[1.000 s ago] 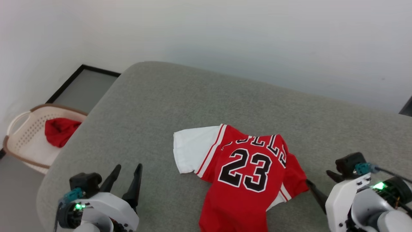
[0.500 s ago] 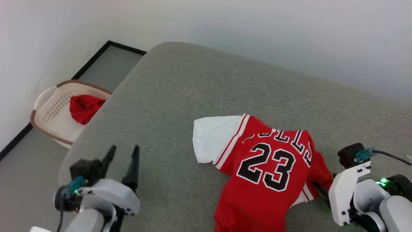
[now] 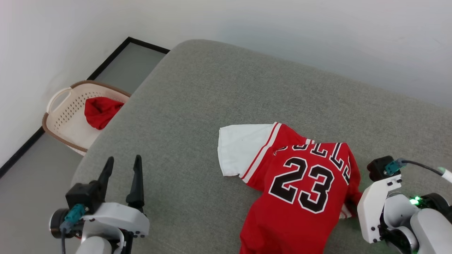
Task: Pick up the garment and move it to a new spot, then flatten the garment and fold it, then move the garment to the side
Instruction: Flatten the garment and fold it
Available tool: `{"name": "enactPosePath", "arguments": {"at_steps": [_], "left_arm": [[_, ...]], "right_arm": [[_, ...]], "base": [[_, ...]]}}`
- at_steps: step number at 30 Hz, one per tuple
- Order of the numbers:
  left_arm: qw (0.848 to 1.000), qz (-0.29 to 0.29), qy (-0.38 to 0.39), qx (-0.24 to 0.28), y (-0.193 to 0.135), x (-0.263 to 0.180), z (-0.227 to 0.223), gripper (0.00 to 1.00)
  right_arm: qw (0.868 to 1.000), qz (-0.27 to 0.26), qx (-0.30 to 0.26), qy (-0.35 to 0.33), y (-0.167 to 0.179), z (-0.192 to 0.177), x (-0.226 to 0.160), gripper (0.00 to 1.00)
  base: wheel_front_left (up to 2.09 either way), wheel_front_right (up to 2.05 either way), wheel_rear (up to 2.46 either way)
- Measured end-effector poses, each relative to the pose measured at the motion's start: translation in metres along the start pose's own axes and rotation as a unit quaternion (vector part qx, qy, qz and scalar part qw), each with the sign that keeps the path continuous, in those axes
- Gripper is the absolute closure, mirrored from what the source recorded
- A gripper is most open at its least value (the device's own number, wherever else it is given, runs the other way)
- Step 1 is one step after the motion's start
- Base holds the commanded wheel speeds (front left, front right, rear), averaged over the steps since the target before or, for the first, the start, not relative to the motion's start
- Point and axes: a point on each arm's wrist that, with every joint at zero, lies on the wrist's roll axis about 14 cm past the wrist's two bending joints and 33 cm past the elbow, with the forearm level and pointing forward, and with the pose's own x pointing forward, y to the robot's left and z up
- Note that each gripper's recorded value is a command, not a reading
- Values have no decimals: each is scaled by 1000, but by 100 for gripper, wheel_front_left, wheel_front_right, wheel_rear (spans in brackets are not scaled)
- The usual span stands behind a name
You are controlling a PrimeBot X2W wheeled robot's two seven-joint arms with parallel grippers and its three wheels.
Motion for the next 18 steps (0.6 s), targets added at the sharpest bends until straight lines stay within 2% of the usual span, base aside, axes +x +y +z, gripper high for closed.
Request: {"name": "enactPosePath", "arguments": {"at_steps": [9, 18], "left_arm": [[1000, 3, -15, -3, 3, -2, 5, 0], [1000, -10, -22, -11, -6, 0, 4, 0]], "right_arm": [[1000, -31, 3, -3, -26, 6, -12, 100], [996, -83, 8, -29, -69, 19, -54, 100]], "base": [[0, 0, 0], [0, 0, 0]]}}
